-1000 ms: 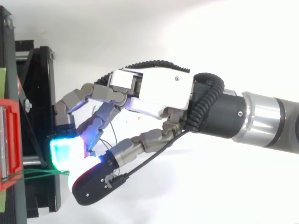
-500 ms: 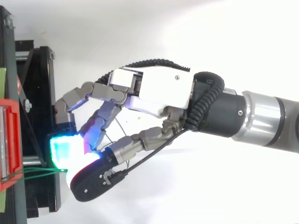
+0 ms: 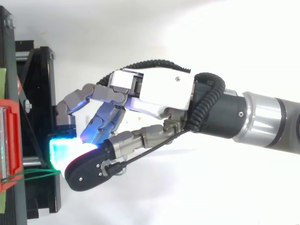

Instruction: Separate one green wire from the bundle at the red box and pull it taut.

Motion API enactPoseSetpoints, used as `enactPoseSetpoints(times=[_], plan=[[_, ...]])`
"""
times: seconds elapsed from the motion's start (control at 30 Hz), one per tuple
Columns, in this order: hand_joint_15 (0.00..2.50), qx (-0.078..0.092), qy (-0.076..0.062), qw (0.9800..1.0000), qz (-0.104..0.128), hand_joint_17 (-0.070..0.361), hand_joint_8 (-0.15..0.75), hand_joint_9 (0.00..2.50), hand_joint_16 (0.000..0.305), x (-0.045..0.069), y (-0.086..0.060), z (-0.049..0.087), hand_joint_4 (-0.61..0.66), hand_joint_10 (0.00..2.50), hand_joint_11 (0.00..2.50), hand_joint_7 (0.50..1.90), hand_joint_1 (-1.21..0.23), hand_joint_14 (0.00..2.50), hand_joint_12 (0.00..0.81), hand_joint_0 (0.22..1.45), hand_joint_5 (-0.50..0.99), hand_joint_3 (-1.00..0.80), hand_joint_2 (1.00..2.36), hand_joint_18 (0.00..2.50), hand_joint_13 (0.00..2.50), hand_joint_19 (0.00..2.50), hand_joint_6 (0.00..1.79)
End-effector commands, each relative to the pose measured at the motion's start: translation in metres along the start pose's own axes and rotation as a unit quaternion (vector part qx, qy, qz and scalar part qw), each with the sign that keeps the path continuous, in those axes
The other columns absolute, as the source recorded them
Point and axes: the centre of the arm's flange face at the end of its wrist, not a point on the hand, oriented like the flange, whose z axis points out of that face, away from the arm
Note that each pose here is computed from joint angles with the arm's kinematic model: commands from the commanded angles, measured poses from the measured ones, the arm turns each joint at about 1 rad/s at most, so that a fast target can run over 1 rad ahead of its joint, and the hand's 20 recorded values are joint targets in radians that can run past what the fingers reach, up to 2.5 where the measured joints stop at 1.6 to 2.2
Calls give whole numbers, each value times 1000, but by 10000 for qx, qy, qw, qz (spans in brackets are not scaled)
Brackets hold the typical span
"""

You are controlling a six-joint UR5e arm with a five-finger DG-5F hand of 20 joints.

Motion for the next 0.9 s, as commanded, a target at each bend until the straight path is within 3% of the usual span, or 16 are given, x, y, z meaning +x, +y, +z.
enactPoseSetpoints(times=[0.0, 0.2, 0.33, 0.57, 0.87], plan=[[1094, -10, 9, 10000, -3, 109, 319, 1058, 49, 2, -1, 0, 182, 12, 1105, 998, -592, 19, 337, 539, -206, -500, 1000, 876, 1428, 446, 888], [1200, -17, 17, 10000, 0, 111, 319, 1059, 49, 3, 0, 0, 182, 13, 1111, 990, -614, 17, 332, 542, -208, -500, 1000, 878, 1511, 440, 887], [1401, -24, 1, 10000, 3, 112, 320, 1061, 50, 3, 1, 0, 187, 15, 1107, 967, -623, 7, 320, 544, -212, -500, 1000, 892, 1645, 447, 880], [1292, -96, 13, 9998, -167, 113, 317, 1047, 50, 6, 2, 1, 194, 12, 1115, 951, -627, 12, 336, 540, -214, -500, 1000, 884, 1541, 445, 874], [1299, -82, 21, 9998, -165, 108, 310, 1110, 48, 5, 2, 1, 179, 12, 1192, 974, -583, 12, 318, 595, -211, -500, 1000, 869, 1544, 467, 866]])
